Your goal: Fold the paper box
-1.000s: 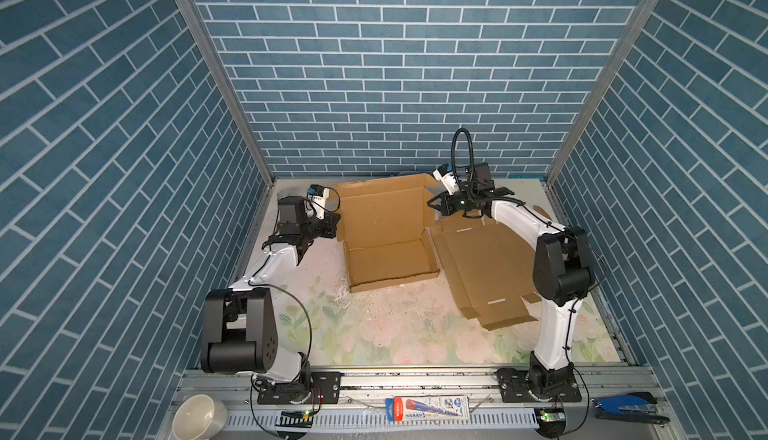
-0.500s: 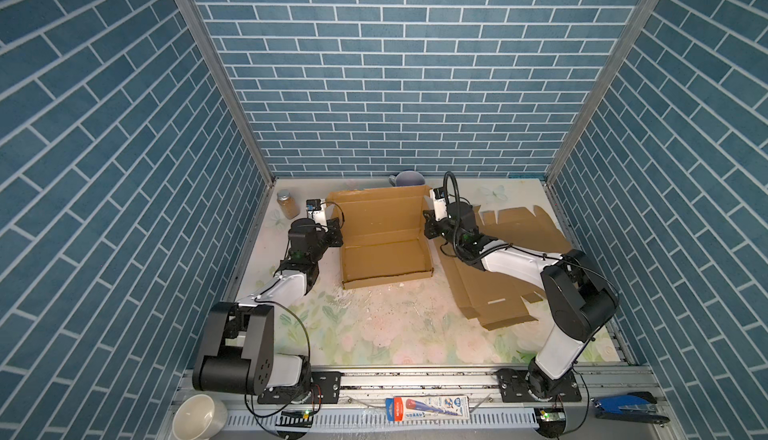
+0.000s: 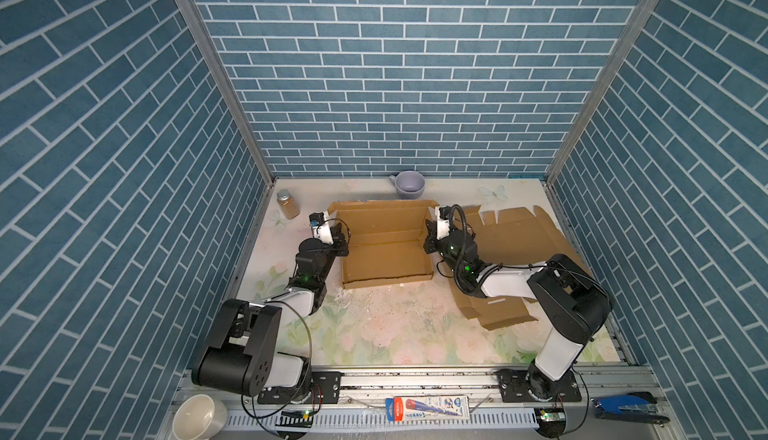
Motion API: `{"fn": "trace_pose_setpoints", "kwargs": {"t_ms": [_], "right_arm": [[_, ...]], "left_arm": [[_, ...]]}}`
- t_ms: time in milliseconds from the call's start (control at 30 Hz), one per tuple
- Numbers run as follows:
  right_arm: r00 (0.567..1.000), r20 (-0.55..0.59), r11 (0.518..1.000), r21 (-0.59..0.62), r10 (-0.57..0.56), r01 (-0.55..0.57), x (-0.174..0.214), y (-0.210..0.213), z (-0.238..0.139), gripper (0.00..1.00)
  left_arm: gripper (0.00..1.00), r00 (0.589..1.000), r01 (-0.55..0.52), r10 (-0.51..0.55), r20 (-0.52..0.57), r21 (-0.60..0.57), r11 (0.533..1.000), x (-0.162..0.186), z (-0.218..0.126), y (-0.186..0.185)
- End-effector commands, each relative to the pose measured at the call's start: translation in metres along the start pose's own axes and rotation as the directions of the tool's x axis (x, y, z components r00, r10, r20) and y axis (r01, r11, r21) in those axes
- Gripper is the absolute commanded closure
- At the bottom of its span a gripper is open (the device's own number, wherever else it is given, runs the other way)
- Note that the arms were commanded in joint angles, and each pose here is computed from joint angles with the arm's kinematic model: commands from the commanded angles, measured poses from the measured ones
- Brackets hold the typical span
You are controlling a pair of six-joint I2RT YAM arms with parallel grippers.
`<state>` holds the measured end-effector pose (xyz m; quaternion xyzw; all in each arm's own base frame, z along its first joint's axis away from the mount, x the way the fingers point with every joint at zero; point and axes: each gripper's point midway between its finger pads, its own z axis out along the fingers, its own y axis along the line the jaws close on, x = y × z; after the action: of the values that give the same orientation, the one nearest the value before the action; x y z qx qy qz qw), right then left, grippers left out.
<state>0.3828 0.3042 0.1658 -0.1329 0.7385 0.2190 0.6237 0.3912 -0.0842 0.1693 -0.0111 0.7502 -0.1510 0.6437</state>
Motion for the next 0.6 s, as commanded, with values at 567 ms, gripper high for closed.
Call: {"fn": "trace_pose_setpoints", "kwargs": {"t_ms": [567], "right_arm": [[1.0, -0.006, 0.999, -0.045, 0.03, -0.03, 0.054, 0.033, -0.024, 1.0]], "left_arm": [[1.0, 1.0, -0.007, 0.009, -0.03, 0.058, 0.998, 0.049, -0.018, -0.025]]}}
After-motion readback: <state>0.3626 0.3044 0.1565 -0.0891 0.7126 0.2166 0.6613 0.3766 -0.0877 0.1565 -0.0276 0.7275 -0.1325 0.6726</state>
